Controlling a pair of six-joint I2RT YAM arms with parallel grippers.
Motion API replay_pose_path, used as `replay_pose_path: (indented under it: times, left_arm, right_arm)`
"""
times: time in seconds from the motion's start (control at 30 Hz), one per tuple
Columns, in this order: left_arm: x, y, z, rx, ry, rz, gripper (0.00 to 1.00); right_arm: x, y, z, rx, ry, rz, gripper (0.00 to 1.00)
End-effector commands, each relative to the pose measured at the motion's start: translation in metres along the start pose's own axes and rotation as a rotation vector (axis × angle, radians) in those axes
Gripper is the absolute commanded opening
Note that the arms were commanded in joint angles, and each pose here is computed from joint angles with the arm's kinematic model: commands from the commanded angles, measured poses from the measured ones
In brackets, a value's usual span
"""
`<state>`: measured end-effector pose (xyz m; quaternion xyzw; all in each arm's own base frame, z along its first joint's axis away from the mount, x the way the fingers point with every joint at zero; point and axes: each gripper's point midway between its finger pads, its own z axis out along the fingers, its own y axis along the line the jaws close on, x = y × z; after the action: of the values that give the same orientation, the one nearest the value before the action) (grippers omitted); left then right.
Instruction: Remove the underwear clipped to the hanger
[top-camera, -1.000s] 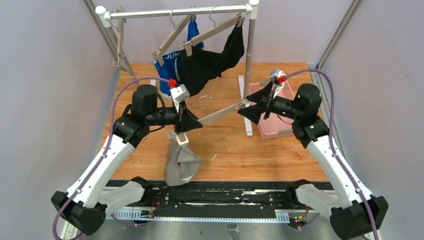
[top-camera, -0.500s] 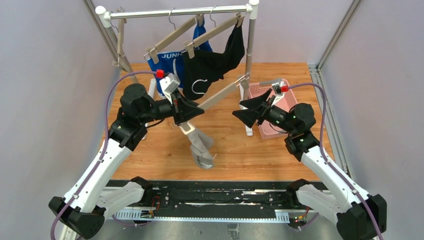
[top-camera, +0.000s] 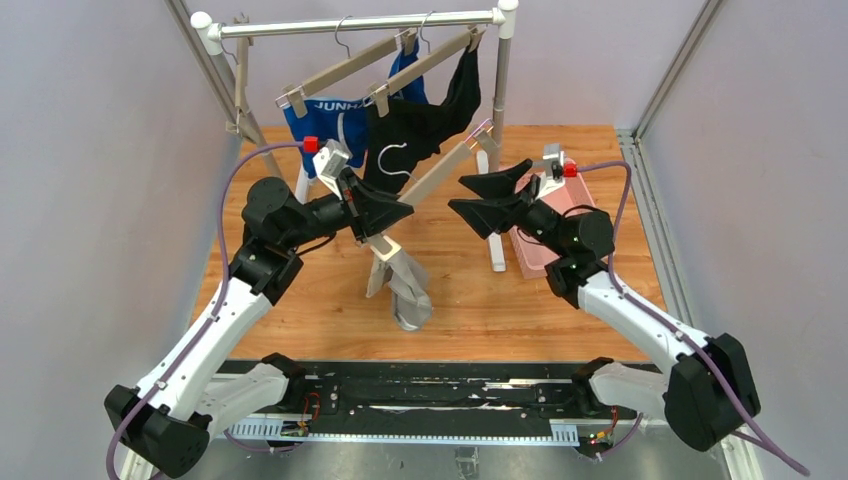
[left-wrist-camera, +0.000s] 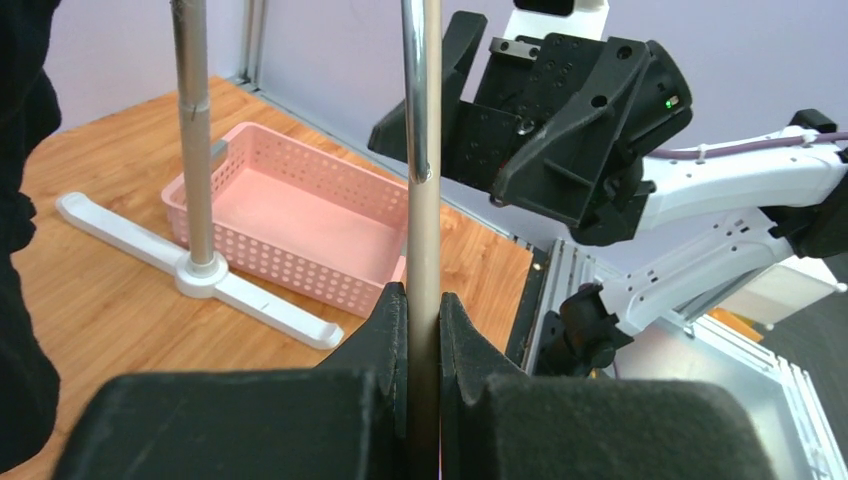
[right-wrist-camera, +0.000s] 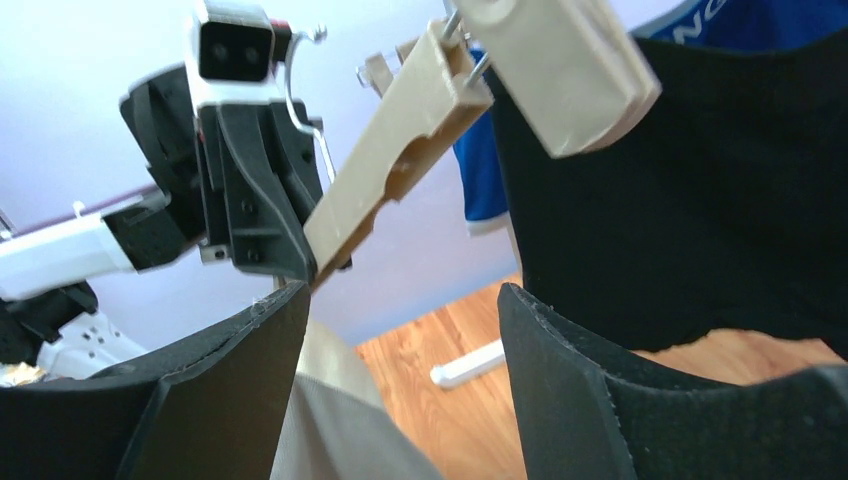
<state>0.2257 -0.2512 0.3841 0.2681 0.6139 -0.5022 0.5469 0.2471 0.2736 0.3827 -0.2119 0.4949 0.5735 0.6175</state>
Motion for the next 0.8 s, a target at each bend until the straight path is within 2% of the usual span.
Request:
replay_pose_path:
  times: [0.0, 0.1, 0.33, 0.43, 0.77]
  left_arm:
    - [-0.018, -0.010, 0.004, 0.049, -0.103, -0.011, 0.00]
    - [-0.013, -0.011, 0.005, 0.070, -0.098, -0.037, 0.00]
    - [-0.012, -0.013, 0.005, 0.085, -0.107, -0.049, 0.00]
    - [-0.011, -0.012, 0.006, 0.084, -0.106, -0.051, 0.00]
    - [-0.008, -0.009, 0.011, 0.081, -0.105, -0.062, 0.00]
  right_arm:
    - [-0.044, 0.021, 0.017, -0.110, -0.191, -0.007, 0.71]
    - [-0.050, 0.022, 0.027, -0.161, -0.233, 0.012, 0.71]
    - [-0.047, 0.022, 0.047, -0.206, -0.233, 0.025, 0.69]
    - [-0.045, 0.023, 0.051, -0.202, -0.220, 0.010, 0.64]
    - [-0.040, 0.031, 0.058, -0.210, -0.174, 0.002, 0.55]
